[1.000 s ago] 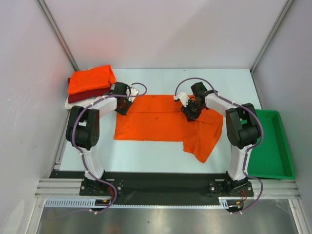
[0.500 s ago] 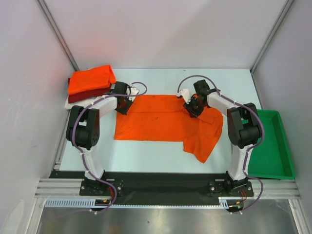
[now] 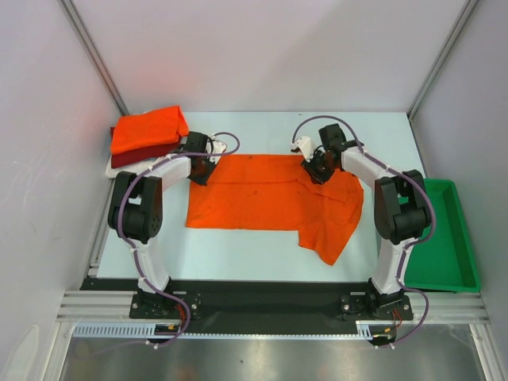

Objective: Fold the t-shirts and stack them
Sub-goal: Fold the tshirt

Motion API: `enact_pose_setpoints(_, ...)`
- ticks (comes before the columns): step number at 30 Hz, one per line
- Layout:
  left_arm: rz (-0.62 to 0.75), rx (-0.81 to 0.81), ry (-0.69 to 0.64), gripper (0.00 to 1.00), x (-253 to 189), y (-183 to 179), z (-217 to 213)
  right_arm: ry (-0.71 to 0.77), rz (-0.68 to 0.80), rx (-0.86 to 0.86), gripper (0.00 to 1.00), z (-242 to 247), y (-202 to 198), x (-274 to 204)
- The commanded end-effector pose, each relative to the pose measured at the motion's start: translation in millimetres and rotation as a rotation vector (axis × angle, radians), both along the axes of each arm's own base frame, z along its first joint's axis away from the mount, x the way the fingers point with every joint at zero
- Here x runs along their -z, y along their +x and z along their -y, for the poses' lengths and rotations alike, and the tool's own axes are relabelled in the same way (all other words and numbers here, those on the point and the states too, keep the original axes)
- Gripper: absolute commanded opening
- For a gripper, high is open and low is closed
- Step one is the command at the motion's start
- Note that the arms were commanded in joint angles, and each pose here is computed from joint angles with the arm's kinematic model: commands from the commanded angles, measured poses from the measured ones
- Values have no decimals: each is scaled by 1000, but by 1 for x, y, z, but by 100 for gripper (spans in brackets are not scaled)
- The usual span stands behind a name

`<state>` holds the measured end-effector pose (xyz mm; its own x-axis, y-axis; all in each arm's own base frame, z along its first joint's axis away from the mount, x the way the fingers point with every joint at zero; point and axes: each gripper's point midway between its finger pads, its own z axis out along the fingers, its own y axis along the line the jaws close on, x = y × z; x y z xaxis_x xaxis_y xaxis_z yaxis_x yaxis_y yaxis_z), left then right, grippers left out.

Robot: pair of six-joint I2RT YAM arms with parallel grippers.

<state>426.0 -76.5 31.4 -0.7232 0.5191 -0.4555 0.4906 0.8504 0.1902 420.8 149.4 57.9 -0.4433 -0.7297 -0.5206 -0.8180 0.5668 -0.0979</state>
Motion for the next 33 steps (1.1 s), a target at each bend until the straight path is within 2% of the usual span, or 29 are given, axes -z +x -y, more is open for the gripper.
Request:
enact_pose_setpoints(1, 41, -14, -33, 6, -13, 12, 4, 51, 56, -52, 28, -15, -7, -36)
enact_pose_setpoints(7, 32, -14, -31, 6, -11, 10, 4, 129, -51, -160, 28, -48, -53, -32)
enact_pose_setpoints(13, 31, -11, -23, 6, -12, 9, 3, 138, -131, -154, 28, -49, -68, -9)
enact_pose_setpoints(23, 19, -13, -4, 6, -8, 8, -1, 145, -157, -67, 28, -32, -38, 12)
enact_pose_setpoints(33, 10, -19, 2, 6, -4, 10, -1, 142, -113, -2, 28, -14, -11, 7)
